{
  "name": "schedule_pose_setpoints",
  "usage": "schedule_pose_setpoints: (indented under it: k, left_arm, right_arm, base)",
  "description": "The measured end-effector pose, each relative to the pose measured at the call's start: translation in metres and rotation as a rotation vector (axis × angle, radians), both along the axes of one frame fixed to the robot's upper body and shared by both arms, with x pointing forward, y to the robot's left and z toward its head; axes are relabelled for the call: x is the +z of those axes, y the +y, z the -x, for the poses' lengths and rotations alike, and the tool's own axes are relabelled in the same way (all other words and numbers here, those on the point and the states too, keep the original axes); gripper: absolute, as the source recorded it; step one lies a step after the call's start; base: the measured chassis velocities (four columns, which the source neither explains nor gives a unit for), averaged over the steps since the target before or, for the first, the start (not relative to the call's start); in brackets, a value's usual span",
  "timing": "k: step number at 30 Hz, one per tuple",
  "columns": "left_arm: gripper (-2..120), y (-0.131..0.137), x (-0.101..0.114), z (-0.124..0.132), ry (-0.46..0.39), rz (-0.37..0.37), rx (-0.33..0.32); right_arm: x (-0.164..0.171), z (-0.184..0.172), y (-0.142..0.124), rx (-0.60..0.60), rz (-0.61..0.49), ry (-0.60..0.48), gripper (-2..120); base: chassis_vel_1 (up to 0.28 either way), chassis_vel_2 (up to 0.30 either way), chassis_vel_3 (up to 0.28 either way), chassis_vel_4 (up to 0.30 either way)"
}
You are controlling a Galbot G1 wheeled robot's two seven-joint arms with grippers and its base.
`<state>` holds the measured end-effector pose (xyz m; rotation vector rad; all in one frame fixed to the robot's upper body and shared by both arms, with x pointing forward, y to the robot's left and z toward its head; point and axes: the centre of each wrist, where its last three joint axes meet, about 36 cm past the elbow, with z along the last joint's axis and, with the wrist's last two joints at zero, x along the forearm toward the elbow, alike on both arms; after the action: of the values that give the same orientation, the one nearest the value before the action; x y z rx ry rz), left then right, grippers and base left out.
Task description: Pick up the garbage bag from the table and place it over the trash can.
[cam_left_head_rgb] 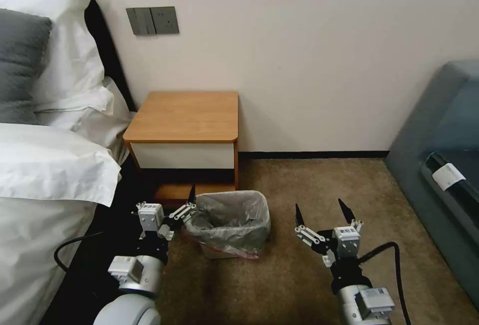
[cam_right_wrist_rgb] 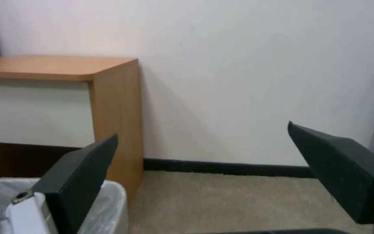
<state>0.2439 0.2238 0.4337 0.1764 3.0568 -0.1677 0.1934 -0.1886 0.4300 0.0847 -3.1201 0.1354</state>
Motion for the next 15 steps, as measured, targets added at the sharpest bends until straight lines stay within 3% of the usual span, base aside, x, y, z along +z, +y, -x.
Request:
schedule_pose_setpoints:
  k: [10,15]
  left_arm:
    - [100,0.048,-0.005,0.03,-0.022,-0.107,0.083]
    - [100,0.052,-0.007,0.051,0.016,-0.115,0.102]
  right_arm:
    - [-0.01,0.024,-0.023,-0.077,-0.004,-0.022,100]
    - [-0.015,0.034,-0.028,-0.084,-0.005,-0.029,100]
  base:
    - [0.0,0.0,0.0,0.0]
    - [0.0,0.0,0.0,0.0]
